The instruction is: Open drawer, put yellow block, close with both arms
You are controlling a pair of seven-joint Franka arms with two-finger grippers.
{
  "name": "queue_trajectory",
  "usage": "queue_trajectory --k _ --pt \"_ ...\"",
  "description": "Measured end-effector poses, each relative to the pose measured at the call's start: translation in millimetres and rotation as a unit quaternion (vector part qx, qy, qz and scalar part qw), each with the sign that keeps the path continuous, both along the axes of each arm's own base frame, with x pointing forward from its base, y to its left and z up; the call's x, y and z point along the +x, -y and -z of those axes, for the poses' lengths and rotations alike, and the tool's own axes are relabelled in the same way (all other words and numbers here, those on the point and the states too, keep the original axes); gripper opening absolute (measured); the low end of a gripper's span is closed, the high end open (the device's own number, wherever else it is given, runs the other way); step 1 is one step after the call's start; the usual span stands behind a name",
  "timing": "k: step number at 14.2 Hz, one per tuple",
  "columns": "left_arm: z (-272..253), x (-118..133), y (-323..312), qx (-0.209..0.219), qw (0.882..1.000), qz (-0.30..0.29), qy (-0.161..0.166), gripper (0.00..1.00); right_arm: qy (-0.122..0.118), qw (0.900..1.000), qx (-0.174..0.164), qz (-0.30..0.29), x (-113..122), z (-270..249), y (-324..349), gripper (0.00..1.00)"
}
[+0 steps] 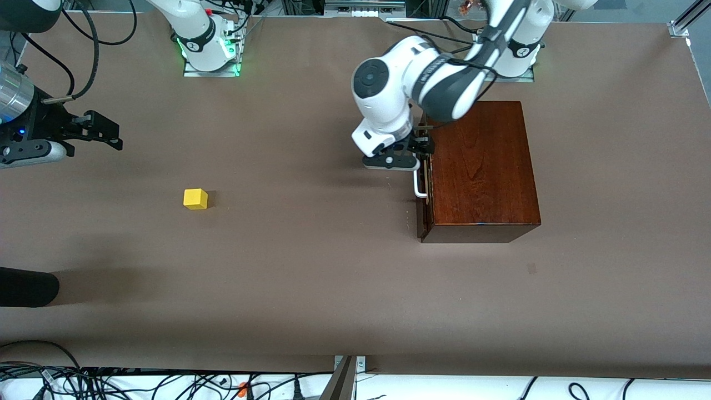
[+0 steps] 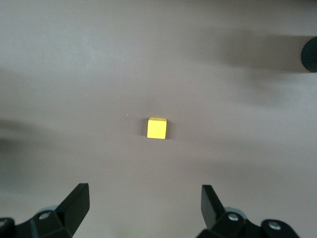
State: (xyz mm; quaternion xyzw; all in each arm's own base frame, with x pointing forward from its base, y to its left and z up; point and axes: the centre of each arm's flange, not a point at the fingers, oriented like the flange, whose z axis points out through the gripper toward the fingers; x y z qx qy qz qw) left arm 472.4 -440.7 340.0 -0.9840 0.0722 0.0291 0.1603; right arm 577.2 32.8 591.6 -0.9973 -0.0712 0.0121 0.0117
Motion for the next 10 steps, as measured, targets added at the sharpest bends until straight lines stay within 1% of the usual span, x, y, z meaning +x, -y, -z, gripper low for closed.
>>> queue_trajectory --k 2,10 --pt "11 -2 3 0.012 1.000 0.004 0.004 1.00 0.000 1.000 0.000 0.000 0 0 0 1.00" --pt "44 8 6 0.000 1.000 0.007 0.011 1.00 -0.001 1.000 0.000 0.000 0 0 0 1.00"
